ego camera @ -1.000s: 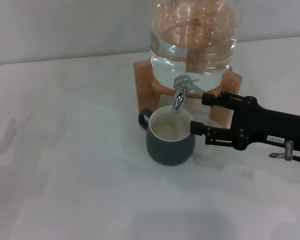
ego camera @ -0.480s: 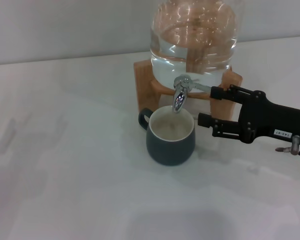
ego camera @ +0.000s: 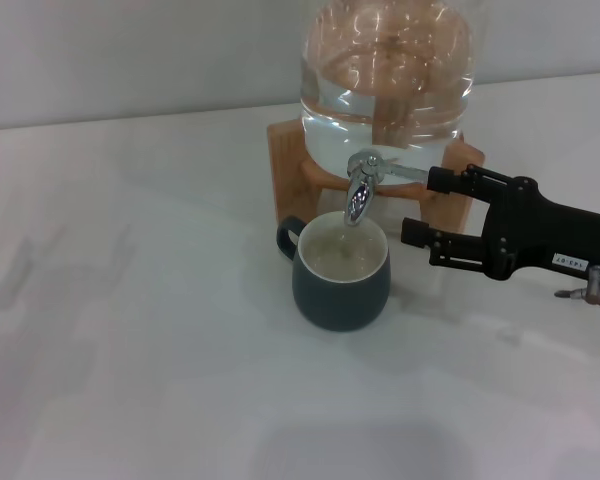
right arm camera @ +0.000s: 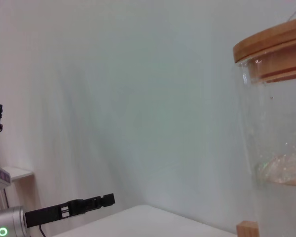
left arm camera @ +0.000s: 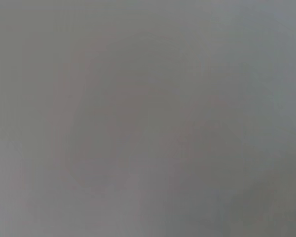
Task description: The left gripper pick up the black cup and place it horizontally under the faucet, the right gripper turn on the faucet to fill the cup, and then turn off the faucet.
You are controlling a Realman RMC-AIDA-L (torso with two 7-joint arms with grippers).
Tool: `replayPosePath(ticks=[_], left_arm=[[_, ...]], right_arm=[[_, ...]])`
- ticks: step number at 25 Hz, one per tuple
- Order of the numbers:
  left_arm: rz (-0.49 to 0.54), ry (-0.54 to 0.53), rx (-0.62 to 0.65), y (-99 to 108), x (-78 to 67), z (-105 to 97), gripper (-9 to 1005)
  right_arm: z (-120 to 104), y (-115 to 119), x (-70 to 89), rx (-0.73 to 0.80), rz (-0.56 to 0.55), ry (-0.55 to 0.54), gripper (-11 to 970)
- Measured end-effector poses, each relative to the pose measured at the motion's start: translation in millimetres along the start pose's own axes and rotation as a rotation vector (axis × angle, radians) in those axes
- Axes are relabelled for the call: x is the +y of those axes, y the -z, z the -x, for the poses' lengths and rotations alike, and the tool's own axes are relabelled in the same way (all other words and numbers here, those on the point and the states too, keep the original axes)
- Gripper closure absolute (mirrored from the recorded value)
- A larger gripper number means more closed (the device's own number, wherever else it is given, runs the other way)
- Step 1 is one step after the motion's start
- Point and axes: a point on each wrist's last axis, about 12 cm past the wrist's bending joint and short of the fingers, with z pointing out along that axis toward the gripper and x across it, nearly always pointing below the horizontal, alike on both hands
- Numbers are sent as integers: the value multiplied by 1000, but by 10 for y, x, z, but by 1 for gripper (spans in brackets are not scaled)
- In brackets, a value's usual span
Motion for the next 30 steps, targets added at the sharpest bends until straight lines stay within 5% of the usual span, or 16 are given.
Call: replayPosePath(ticks=[18, 30], left_arm=[[16, -1, 12, 64, 27, -28, 270], [23, -16, 24, 72, 66, -11, 272]], right_arm=[[18, 65, 6, -15, 0, -7, 105], [48, 934, -147, -66, -254, -6, 105]])
